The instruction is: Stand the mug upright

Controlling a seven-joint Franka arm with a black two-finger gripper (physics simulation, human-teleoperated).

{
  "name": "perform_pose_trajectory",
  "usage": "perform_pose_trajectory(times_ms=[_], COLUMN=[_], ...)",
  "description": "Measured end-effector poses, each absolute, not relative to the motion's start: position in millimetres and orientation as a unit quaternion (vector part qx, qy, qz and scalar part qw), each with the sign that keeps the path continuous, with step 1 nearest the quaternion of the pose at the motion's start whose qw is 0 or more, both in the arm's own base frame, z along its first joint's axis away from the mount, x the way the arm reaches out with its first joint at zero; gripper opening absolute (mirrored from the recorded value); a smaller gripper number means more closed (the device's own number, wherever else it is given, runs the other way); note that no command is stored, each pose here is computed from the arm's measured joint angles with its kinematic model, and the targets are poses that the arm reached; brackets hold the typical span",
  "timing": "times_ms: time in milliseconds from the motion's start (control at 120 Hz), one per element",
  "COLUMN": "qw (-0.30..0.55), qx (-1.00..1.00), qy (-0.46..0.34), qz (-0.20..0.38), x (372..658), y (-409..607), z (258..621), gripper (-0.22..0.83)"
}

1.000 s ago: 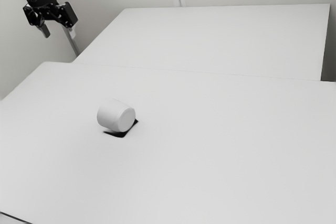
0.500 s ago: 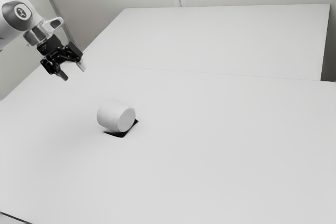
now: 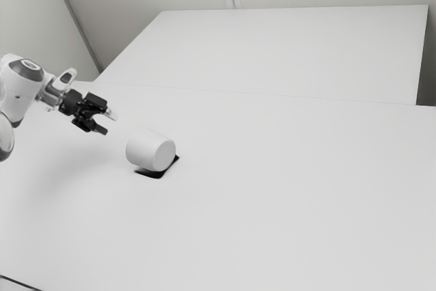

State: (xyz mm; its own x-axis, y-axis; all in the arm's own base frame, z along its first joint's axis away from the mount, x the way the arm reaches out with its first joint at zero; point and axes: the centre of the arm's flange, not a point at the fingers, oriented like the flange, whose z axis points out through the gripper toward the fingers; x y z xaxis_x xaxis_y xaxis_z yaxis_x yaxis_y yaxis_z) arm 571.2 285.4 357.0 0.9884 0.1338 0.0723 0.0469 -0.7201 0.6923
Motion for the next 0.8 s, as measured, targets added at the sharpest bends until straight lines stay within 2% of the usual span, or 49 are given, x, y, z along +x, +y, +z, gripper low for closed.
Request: perform_pose_trajectory(times_ms=[175, 292, 425, 800], qw=[0.410, 0.449, 0.497, 0.559], qx=[0.910, 0.888, 0.861, 0.817], qy=[-0.011, -0.033, -0.032, -0.060], qz=[0.065, 0.088, 0.106, 0.129], x=[591, 594, 581, 564], y=[284, 276, 272, 255], z=[326, 320, 306, 301], gripper=[0.62, 0.61, 0.61, 0.62])
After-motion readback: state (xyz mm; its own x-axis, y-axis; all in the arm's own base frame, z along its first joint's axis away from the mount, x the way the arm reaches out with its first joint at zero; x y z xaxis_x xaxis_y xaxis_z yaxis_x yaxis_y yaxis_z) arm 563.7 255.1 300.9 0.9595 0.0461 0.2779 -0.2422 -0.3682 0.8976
